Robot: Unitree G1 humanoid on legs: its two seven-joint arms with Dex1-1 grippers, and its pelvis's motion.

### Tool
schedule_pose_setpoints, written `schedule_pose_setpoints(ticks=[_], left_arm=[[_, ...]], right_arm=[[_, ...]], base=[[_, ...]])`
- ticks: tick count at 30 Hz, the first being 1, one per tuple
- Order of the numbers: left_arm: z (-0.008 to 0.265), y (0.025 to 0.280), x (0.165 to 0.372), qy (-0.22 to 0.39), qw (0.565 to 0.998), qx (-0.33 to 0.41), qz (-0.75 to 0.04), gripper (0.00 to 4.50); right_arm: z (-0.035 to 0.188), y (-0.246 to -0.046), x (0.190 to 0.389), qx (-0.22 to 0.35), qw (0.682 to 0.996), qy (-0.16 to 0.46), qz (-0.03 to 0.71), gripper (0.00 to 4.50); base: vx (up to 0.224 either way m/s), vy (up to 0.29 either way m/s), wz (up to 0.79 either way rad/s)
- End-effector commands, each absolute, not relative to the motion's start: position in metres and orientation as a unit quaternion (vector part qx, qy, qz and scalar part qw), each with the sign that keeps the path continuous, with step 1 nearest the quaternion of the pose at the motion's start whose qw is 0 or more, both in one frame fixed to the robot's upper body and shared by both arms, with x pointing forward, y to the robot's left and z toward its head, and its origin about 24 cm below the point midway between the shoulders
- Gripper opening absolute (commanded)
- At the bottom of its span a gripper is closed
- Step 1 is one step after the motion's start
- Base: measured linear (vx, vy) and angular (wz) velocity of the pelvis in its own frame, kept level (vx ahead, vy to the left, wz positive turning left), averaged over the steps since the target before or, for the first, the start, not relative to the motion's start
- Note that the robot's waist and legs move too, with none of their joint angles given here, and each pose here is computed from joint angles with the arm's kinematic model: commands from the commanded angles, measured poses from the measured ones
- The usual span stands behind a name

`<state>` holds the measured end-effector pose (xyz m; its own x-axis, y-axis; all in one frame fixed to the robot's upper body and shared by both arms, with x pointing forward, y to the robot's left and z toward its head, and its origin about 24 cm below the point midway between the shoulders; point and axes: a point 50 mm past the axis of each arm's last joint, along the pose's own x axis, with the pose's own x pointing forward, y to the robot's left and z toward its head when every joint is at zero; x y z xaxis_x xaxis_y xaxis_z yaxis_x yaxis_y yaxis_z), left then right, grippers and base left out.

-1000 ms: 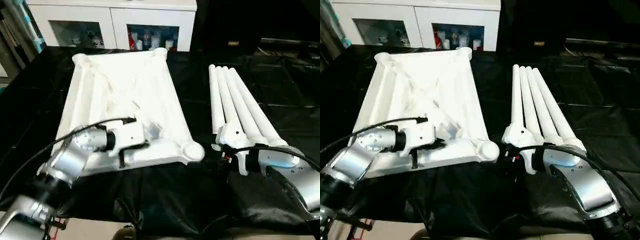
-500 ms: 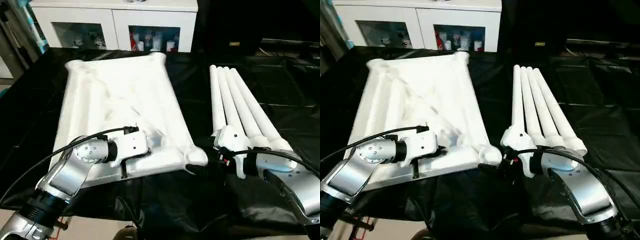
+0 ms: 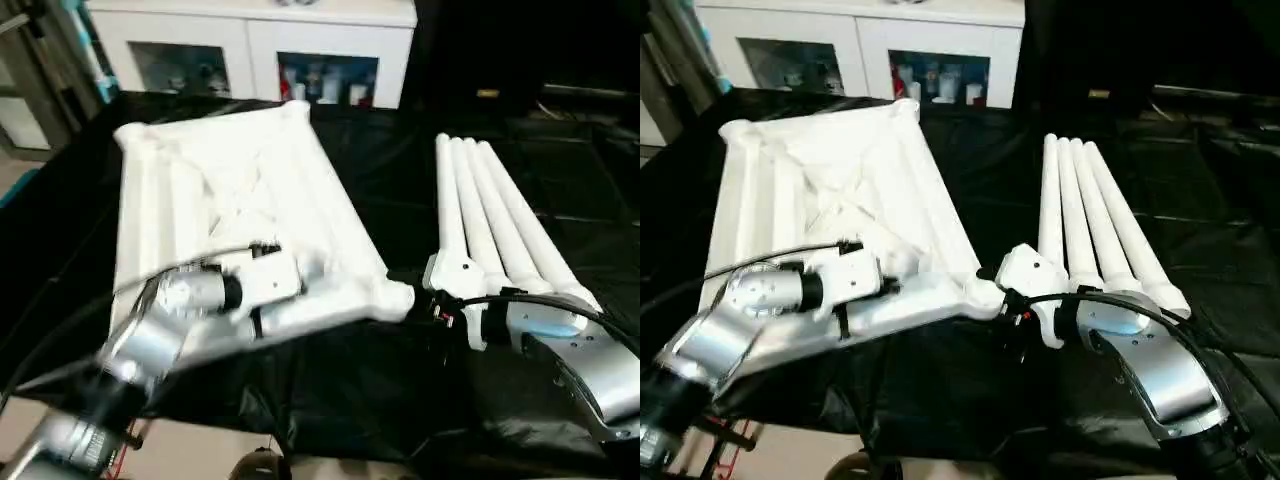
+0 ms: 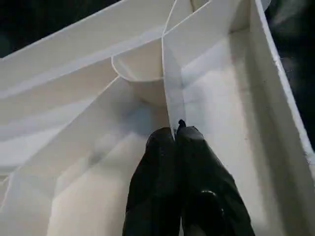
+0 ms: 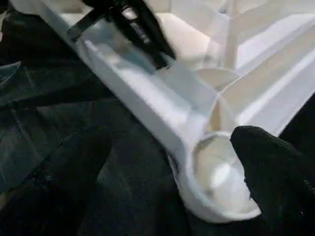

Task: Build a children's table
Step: Move to table

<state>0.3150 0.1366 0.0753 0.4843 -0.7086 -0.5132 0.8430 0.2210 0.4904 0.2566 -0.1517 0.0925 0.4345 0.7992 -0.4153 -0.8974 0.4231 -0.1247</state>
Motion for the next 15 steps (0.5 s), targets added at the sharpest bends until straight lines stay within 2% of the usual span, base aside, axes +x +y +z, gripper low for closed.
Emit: schedule_pose_setpoints(ticks=[1,4,10,11,15], left_arm=[[0.101,0.126,0.325,0.012,0.778,0.397,-0.486,0.02],[0.094,0.129,0.337,0.029,0.771,0.421,-0.477,0.02],[0.089,0.132,0.343,0.028,0.768,0.411,-0.491,0.02],[0.088,0.132,0.343,0.027,0.768,0.408,-0.493,0.42],[0.084,0.140,0.341,0.039,0.766,0.403,-0.499,0.70]], right_arm=[[0.094,-0.153,0.258,-0.173,0.831,0.146,0.509,4.50],[0.095,-0.154,0.258,-0.175,0.833,0.145,0.504,4.50],[0.096,-0.155,0.256,-0.173,0.838,0.144,0.498,4.50],[0.096,-0.155,0.255,-0.171,0.839,0.145,0.496,4.50],[0.095,-0.155,0.253,-0.165,0.841,0.144,0.494,4.50]], base=[[0.000,0.000,0.00],[0.000,0.000,0.00],[0.000,0.000,0.00],[0.000,0.000,0.00],[0.000,0.000,0.00]])
